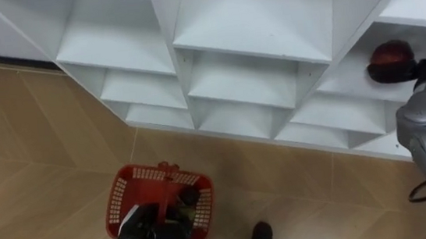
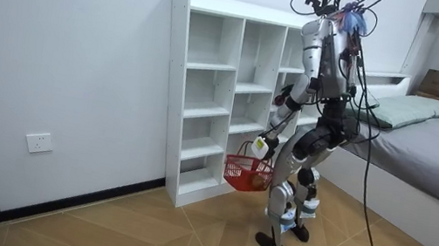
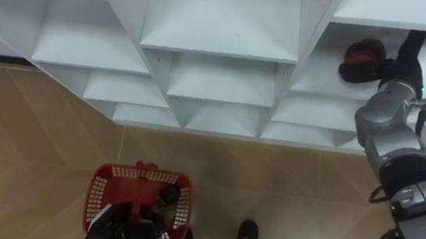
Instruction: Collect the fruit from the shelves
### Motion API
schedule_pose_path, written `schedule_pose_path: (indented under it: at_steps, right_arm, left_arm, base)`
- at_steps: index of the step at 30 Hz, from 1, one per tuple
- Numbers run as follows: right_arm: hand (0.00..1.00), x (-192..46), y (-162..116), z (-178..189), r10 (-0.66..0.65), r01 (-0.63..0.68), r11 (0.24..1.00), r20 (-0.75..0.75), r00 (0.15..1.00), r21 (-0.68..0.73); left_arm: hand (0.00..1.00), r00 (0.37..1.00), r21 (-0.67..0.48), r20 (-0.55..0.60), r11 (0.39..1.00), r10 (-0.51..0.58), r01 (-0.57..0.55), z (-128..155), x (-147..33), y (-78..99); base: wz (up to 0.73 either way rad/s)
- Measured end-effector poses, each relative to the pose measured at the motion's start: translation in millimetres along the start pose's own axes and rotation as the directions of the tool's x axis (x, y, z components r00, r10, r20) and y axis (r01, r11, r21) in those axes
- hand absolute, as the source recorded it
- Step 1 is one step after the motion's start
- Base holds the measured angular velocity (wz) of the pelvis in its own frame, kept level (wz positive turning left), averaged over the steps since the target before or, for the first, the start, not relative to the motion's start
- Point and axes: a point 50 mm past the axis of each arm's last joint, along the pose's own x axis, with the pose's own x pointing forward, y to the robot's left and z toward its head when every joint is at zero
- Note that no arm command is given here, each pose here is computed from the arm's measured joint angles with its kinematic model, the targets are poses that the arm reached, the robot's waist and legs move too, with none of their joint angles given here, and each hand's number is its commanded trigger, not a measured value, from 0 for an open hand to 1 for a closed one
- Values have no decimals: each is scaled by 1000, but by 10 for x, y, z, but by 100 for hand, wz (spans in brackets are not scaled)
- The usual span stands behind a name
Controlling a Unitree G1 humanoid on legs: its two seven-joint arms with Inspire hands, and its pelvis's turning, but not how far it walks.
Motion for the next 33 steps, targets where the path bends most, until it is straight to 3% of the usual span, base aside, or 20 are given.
schedule_pose_path:
  at_steps: [17,18,19,20,33]
  right_arm:
    - [0,3,19,-58,54,-53,998,-33,998,30]
    - [14,4,18,-53,54,-53,998,-27,998,33]
    - [70,5,18,-47,54,-53,998,-23,998,36]
    - [100,5,18,-43,54,-53,998,-22,998,38]
    - [100,74,-129,-23,-5,5,1000,-8,1000,20]
  left_arm:
    - [100,1000,-7,2,1000,19,-19,17,11,-31]
    - [100,1000,-14,-3,1000,18,-18,1,7,-34]
    - [100,1000,-23,-4,1000,15,-15,-5,5,-40]
    - [100,1000,-24,-4,1000,13,-13,-3,5,-43]
    - [100,999,-3,21,1000,-29,29,50,0,-140]
  base:
    - [4]
    - [0]
    - [0]
    - [0]
    - [0]
